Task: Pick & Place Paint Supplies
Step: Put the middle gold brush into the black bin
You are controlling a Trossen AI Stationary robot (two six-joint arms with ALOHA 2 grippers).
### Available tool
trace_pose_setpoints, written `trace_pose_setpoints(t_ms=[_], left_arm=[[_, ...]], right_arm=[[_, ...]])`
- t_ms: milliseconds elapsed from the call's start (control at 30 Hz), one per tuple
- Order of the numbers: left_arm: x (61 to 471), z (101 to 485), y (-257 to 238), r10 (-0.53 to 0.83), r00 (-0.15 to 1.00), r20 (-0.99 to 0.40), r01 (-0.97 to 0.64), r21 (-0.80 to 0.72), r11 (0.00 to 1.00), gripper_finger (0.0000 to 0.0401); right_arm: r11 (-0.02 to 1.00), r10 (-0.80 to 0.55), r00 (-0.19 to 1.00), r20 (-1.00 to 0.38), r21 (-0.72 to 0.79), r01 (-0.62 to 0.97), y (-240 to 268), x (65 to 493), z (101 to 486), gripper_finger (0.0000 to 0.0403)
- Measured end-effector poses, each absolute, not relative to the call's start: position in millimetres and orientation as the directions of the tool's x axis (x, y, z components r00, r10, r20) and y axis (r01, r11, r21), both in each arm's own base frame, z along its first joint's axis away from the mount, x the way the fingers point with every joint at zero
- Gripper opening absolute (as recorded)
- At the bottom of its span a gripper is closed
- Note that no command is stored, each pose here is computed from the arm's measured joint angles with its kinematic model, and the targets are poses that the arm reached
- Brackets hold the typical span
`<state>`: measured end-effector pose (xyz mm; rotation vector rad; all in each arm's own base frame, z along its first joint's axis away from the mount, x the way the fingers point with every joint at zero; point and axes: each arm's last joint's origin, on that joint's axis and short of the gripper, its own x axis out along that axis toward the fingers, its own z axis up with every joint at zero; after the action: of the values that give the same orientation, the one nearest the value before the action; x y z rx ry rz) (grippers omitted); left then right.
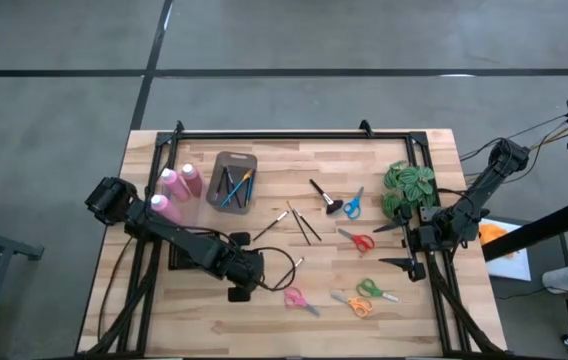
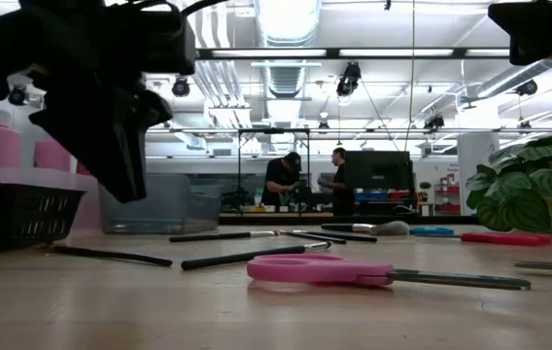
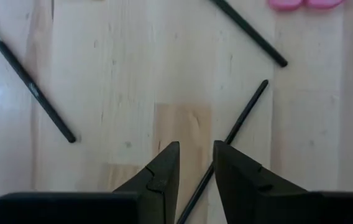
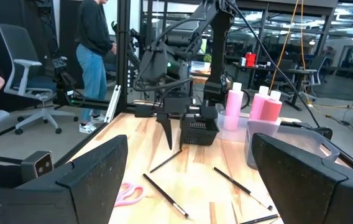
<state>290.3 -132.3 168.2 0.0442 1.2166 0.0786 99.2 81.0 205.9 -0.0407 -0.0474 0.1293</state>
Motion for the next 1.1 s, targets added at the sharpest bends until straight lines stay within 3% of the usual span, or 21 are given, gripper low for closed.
trace_pose_setpoints(t_ms=[167, 433, 933, 1100], left_arm=[[286, 161, -132, 0.088, 0.333, -0.939, -0.050, 0.075, 0.996, 0.0123], [277, 150, -137, -0.017, 0.281, -0.960, 0.187, 0.037, 0.982, 0.0188], [271, 128, -118, -0.092, 0.276, -0.957, 0.219, -0.031, 0.975, 0.0190], [271, 125, -113, -0.108, 0.284, -0.953, 0.212, -0.047, 0.976, 0.0167]], right_arm=[[0.991, 0.130, 0.991, 0.044, -0.043, -0.128, 81, 99, 206, 0.0341], [0.991, 0.130, 0.991, 0.044, -0.044, -0.128, 81, 99, 206, 0.0341], [0.991, 0.130, 0.991, 0.045, -0.042, -0.128, 81, 99, 206, 0.0341], [0.991, 0.130, 0.991, 0.044, -0.044, -0.128, 81, 99, 206, 0.0341]])
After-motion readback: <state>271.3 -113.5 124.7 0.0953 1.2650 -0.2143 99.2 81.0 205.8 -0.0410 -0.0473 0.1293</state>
